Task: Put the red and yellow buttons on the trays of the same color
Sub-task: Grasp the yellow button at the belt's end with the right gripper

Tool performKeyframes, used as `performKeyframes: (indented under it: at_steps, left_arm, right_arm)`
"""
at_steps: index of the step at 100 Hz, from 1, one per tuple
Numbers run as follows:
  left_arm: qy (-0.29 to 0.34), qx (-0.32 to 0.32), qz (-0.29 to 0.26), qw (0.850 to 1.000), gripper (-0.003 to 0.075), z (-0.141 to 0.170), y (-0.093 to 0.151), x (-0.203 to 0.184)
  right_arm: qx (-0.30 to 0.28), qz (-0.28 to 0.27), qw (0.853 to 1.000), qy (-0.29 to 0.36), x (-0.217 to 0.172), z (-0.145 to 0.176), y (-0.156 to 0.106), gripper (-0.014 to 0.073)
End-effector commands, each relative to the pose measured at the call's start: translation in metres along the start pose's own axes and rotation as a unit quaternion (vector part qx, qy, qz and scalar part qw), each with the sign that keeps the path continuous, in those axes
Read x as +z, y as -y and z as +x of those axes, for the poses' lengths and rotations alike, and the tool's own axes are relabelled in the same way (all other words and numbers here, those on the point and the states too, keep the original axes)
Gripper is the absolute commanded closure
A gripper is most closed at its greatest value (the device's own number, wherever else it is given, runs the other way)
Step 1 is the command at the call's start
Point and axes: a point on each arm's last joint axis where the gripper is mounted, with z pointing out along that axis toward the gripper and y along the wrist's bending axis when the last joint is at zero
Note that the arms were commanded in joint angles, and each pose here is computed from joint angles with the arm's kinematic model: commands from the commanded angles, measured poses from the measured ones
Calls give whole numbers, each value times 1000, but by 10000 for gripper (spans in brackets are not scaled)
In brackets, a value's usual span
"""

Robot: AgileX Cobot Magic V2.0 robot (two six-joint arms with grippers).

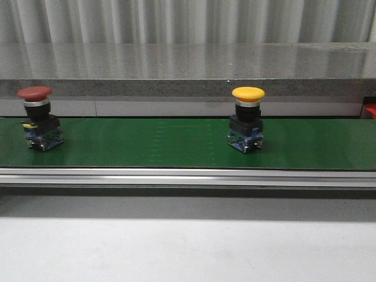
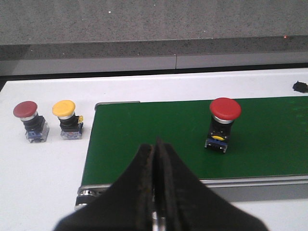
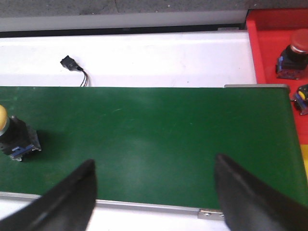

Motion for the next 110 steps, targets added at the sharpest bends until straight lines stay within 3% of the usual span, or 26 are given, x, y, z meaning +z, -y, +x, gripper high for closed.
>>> performKeyframes:
  at_steps: [1, 11, 28, 59, 75, 93, 103, 110]
  left_arm:
    - [45, -6, 0, 999, 741, -14, 0, -3]
    - [45, -6, 0, 999, 741, -14, 0, -3]
    - [45, -6, 0, 999, 741, -14, 0, -3]
    - [45, -6, 0, 999, 741, -14, 0, -3]
    - [45, -6, 0, 999, 741, -14, 0, -3]
    - [45, -6, 0, 999, 741, -14, 0, -3]
    - [45, -6, 0, 999, 741, -14, 0, -3]
    - [45, -6, 0, 999, 741, -14, 0, -3]
  right_arm:
    - [7, -5, 999, 41, -7, -12, -2, -67]
    - [-27, -17, 999, 34, -7, -17, -7, -49]
    - [-92, -61, 993, -35, 6, -32, -21, -49]
    - [-156, -129, 968, -149, 75, -33, -56, -49]
    - [-169, -142, 961, -169, 105, -35, -70, -49]
    - [-170, -140, 962, -160, 131, -45, -77, -45]
    - [-170, -140, 961, -166, 143, -48, -78, 50]
    - [-170, -141, 960, -175, 149, -47, -79, 195]
